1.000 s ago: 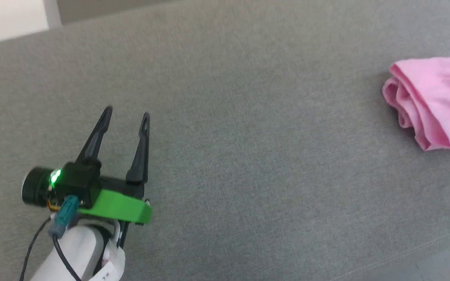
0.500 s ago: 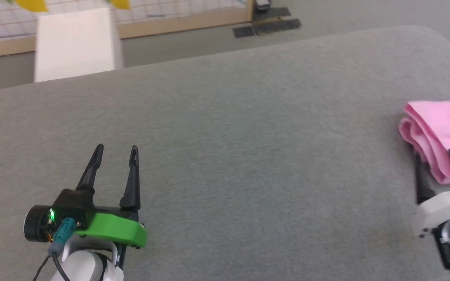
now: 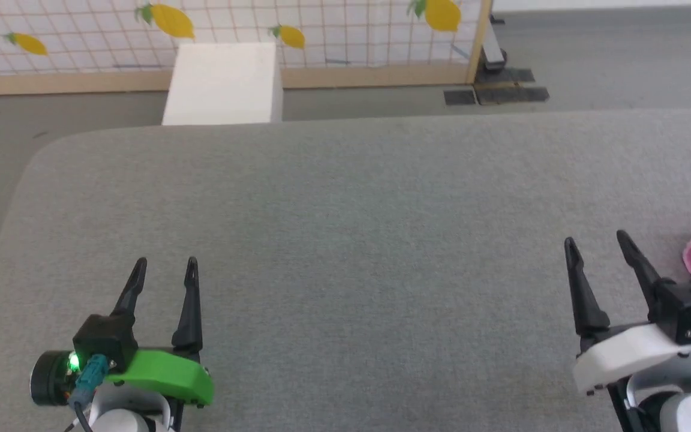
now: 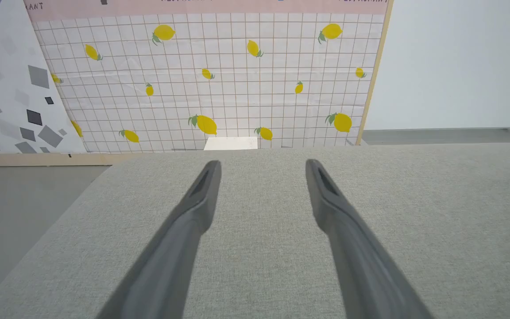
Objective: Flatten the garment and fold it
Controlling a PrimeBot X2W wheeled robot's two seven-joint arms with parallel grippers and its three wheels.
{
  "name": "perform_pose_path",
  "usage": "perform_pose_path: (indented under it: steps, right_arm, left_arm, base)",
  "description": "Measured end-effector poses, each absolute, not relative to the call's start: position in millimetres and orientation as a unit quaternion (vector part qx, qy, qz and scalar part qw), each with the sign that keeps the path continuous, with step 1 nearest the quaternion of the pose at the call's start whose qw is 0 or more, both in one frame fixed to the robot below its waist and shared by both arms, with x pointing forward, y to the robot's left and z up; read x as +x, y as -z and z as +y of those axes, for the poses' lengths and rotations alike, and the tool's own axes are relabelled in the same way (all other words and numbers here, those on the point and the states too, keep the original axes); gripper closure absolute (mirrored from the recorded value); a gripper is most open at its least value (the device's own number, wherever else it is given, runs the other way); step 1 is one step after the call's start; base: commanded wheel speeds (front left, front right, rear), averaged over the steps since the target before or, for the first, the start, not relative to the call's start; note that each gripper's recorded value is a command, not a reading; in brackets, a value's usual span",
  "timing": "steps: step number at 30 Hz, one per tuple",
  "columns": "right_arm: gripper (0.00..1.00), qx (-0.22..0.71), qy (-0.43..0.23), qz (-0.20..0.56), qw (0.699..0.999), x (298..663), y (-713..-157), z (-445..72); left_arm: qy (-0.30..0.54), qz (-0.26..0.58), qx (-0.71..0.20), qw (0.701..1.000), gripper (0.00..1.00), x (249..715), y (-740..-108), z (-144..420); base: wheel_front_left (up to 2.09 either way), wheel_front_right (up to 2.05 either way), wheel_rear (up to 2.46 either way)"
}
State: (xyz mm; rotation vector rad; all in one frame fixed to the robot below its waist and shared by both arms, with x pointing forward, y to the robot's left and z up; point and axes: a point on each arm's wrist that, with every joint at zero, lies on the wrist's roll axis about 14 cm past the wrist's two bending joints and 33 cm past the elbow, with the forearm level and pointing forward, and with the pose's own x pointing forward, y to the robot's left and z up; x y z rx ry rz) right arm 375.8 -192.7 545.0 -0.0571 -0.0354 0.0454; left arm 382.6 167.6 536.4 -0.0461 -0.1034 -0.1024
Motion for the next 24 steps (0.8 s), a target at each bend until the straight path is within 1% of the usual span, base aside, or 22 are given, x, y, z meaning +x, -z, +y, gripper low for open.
perform_pose_path:
  steps: [9,24]
  right_arm:
    - [0.00,-0.008,-0.036,-0.021,0.999,346.6,-548.9,-180.9]
    - [0.00,0.006,-0.040,-0.016,0.999,347.0,-548.1,-178.1]
  left_arm:
    - [0.043,-0.046,-0.019,0.998,0.00,357.8,-532.9,174.6]
    - [0.050,-0.026,-0.020,0.998,0.00,358.7,-519.8,170.8]
  base:
    - [0.00,0.00,0.00]
    - [0.00,0.00,0.00]
